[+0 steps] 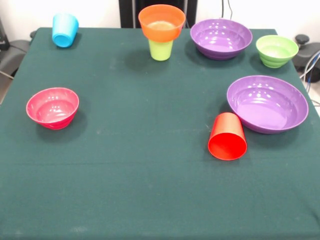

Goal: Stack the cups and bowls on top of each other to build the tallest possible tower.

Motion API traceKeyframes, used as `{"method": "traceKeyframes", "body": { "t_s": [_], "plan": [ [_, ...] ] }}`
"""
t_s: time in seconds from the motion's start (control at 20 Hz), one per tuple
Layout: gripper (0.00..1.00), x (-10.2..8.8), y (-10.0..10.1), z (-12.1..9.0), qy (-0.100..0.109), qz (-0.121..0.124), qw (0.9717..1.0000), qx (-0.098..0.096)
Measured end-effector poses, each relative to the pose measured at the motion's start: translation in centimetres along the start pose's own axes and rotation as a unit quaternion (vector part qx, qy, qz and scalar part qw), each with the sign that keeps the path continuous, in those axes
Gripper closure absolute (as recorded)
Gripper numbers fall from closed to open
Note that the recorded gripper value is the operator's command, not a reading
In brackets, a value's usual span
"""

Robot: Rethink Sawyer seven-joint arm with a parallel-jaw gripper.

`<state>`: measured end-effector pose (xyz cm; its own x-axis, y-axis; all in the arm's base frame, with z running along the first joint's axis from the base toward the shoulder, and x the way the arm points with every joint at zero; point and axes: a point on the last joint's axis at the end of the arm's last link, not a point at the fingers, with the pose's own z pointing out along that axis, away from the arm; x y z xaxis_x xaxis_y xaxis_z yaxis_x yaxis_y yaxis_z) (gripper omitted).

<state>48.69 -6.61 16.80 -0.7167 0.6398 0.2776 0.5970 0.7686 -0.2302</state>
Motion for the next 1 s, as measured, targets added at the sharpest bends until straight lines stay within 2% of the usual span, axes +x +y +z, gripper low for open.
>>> {"method": "traceKeyframes", "body": {
  "t_s": [0.5, 1.0],
  "plan": [
    [1.00, 2.6, 1.5, 0.5, 0.018, -0.007, 0.9998, -0.004],
    [1.00, 3.2, 2.2, 0.5, 0.022, -0.007, 0.9997, -0.008]
  ]
}}
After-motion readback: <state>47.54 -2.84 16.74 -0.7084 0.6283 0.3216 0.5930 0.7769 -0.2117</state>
